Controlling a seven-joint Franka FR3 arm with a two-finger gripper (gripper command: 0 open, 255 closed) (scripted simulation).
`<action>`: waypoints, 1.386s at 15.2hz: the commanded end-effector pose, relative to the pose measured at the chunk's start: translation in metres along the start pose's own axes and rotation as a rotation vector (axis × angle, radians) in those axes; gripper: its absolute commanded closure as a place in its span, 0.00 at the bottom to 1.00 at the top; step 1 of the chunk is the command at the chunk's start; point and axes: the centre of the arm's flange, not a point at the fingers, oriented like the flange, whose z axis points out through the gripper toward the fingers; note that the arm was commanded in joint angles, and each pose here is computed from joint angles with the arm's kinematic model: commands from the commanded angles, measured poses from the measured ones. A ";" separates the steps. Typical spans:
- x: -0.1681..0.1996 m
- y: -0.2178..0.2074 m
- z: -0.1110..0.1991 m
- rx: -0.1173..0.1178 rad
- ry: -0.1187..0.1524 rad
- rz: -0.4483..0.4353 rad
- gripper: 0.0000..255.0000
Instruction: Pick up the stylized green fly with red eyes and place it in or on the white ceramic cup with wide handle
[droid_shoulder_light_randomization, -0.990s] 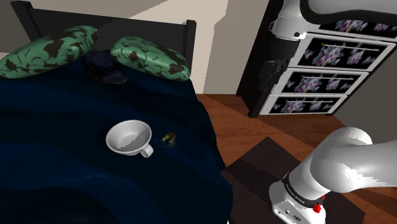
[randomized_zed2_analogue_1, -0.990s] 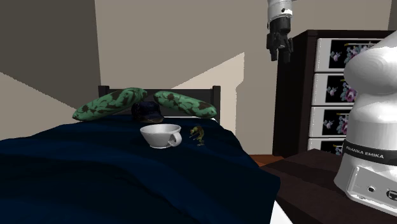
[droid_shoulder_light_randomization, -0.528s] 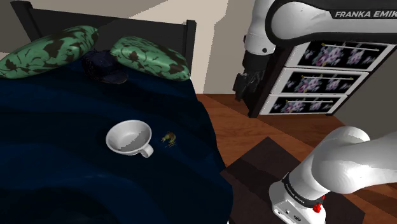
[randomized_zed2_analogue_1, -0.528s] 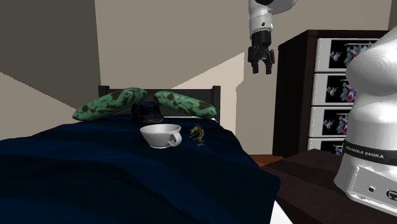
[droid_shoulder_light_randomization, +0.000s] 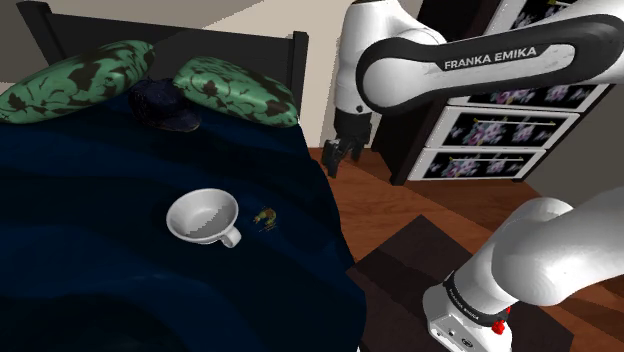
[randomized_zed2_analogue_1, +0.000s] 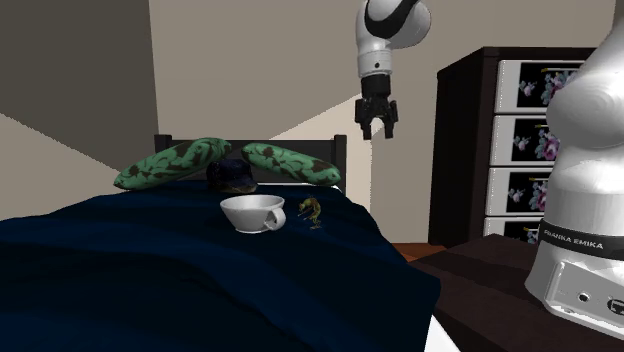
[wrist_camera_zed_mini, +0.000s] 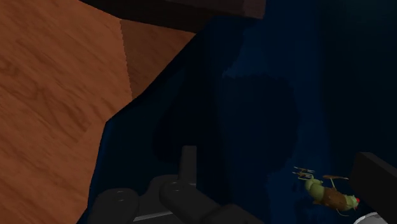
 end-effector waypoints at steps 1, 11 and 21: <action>0.015 -0.019 0.014 -0.007 0.005 -0.011 0.00; 0.086 -0.110 0.082 -0.045 0.023 -0.064 0.00; 0.130 -0.166 0.142 -0.069 0.035 -0.097 0.00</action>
